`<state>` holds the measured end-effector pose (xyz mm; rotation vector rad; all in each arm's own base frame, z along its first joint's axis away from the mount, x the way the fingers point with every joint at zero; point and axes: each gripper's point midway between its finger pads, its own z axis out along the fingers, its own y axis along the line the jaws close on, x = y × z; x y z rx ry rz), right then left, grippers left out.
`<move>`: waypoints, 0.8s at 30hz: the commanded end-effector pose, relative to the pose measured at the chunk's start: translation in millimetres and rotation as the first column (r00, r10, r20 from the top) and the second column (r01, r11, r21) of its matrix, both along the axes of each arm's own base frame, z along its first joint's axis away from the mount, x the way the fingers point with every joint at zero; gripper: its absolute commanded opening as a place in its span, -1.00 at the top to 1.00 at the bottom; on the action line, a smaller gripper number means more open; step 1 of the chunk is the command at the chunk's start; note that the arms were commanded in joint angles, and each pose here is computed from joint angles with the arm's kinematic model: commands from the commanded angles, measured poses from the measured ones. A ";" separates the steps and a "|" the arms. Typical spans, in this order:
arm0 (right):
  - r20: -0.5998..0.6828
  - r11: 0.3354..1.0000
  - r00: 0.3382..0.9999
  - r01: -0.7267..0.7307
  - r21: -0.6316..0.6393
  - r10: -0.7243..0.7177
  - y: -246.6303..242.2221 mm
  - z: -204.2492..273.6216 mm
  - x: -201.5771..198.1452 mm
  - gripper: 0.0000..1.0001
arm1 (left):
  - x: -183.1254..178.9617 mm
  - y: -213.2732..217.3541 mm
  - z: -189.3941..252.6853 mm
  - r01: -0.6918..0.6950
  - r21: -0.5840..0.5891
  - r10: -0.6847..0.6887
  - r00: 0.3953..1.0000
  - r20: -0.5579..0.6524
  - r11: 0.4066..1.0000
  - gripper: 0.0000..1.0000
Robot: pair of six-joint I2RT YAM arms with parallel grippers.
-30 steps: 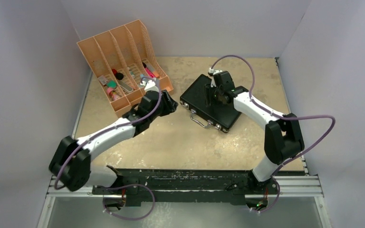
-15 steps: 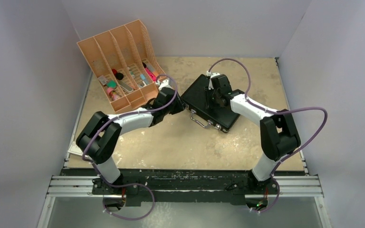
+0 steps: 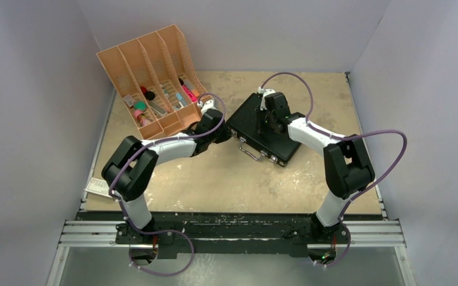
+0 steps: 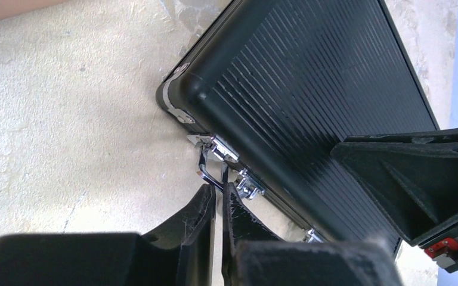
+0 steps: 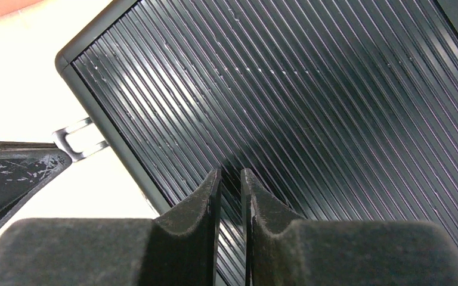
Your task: Pack up texas hold em set
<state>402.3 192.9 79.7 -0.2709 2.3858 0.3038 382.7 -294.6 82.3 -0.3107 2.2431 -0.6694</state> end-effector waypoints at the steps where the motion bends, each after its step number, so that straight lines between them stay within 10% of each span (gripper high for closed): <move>1: -0.244 0.995 0.970 -0.017 -0.099 -0.007 -20.7 -61.7 -50.7 0.62 | 15.7 12.6 -5.2 -0.066 0.076 0.065 0.998 0.018 0.995 0.94; 24: -0.230 0.998 0.973 0.005 -0.057 -0.018 -13.8 -50.5 -46.3 0.73 | 3.2 3.4 -35.8 -0.058 0.079 0.064 0.995 -0.080 0.995 1.00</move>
